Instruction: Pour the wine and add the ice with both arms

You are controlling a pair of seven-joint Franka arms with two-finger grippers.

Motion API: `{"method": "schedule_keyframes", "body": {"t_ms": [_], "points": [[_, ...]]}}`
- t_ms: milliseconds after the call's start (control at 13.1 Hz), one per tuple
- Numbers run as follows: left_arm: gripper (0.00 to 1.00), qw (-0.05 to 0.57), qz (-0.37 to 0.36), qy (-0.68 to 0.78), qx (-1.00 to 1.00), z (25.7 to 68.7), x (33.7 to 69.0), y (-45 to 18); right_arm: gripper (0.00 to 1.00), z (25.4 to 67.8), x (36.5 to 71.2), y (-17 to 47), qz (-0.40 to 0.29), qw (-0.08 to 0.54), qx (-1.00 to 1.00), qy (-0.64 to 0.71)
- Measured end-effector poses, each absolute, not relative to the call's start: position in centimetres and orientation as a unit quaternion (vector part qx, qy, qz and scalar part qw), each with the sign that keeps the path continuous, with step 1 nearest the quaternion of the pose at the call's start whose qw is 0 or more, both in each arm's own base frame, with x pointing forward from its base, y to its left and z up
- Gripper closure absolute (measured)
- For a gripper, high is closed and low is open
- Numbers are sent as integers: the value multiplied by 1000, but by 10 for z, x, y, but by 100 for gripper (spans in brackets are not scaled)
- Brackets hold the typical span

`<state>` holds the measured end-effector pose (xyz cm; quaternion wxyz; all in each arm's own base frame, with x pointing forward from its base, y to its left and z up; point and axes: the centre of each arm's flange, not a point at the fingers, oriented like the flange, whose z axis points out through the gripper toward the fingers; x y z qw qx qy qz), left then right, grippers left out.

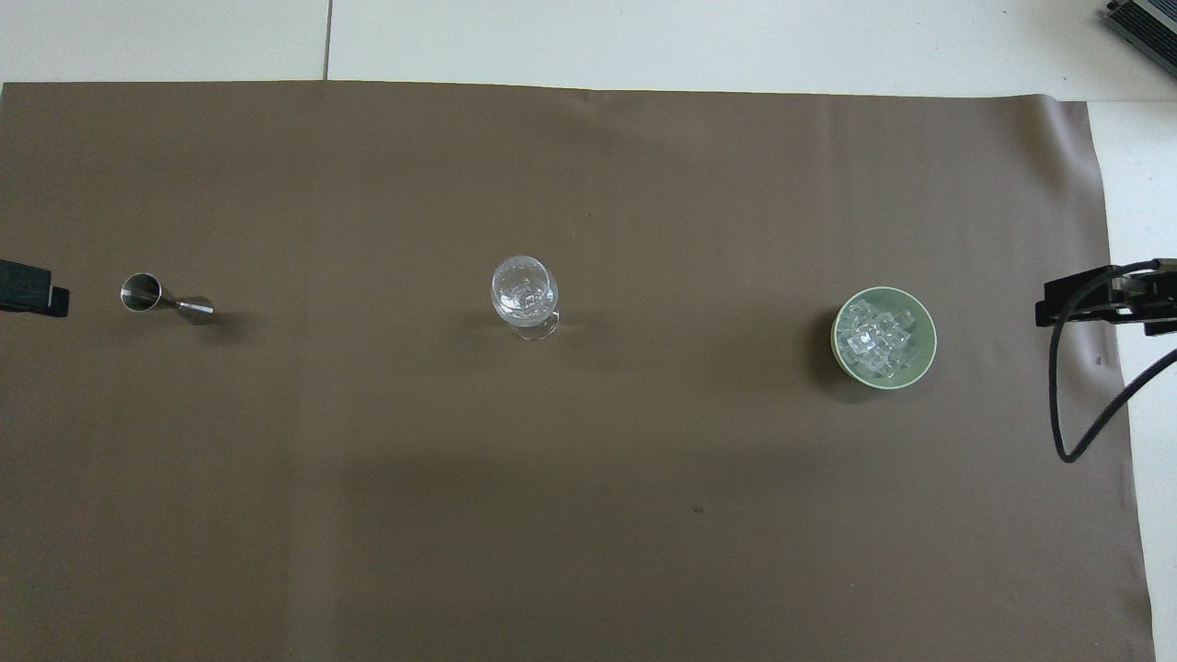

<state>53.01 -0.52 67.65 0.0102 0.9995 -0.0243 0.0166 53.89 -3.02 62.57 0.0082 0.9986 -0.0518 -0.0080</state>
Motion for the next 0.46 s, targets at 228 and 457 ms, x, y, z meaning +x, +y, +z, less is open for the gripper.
{"method": "schedule_keyframes", "body": {"t_ms": [228, 457], "points": [[0, 9, 20, -24, 999, 677, 531, -5, 0, 626, 539, -30, -8, 8, 999, -52], [0, 9, 23, -24, 999, 677, 531, -5, 0, 626, 539, -30, -8, 8, 999, -52]]}}
